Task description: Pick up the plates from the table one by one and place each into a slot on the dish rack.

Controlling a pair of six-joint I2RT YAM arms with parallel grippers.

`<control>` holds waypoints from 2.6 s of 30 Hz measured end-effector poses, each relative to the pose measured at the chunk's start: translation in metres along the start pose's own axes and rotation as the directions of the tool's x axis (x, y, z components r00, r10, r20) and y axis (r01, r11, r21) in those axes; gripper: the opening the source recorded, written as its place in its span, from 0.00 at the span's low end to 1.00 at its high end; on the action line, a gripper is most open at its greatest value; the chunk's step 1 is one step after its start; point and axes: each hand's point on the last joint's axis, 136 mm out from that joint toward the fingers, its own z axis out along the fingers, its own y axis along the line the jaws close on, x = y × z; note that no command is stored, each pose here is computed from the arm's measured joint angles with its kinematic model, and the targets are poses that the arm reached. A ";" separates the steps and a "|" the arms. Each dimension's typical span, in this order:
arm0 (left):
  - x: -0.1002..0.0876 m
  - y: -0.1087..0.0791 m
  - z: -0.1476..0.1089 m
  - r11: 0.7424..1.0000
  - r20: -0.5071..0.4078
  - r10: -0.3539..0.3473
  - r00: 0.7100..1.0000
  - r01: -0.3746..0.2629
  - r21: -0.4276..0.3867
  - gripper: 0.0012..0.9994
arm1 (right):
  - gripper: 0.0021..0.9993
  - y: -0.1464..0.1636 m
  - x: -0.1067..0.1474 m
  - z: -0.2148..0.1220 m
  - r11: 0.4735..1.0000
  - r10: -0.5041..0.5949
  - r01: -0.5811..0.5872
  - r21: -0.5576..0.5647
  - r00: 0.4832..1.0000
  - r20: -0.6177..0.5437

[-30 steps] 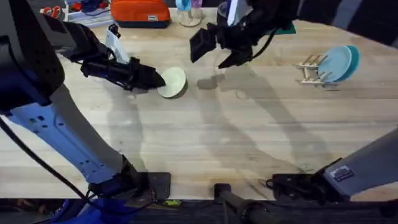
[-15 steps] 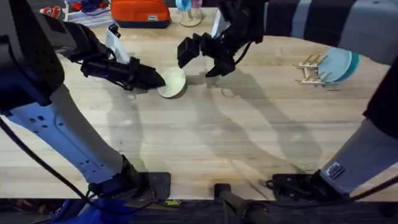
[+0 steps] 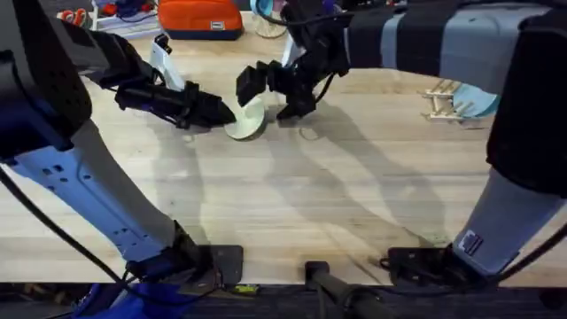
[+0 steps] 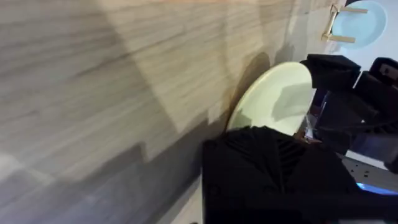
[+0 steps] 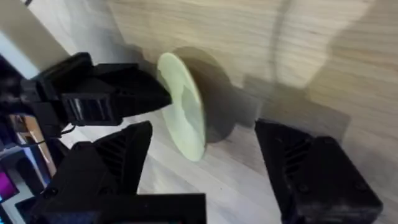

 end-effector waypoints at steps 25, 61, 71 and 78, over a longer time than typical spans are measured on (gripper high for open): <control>0.000 0.000 0.000 1.000 0.000 0.000 1.000 0.000 0.000 0.04 | 0.99 0.022 0.004 0.022 0.999 -0.005 0.005 -0.046 1.000 0.011; -0.002 0.000 -0.003 1.000 0.014 -0.001 1.000 0.001 0.008 0.04 | 0.04 0.020 0.000 0.020 0.999 0.002 -0.001 -0.036 1.000 0.024; -0.003 -0.001 -0.004 1.000 0.012 0.006 1.000 -0.006 0.008 0.04 | 0.03 0.021 0.001 0.020 0.999 0.002 -0.001 -0.042 1.000 0.021; -0.006 -0.005 -0.013 0.997 -0.038 0.054 0.998 -0.056 -0.054 0.04 | 0.03 0.028 0.003 0.021 0.998 -0.015 0.016 -0.062 1.000 0.015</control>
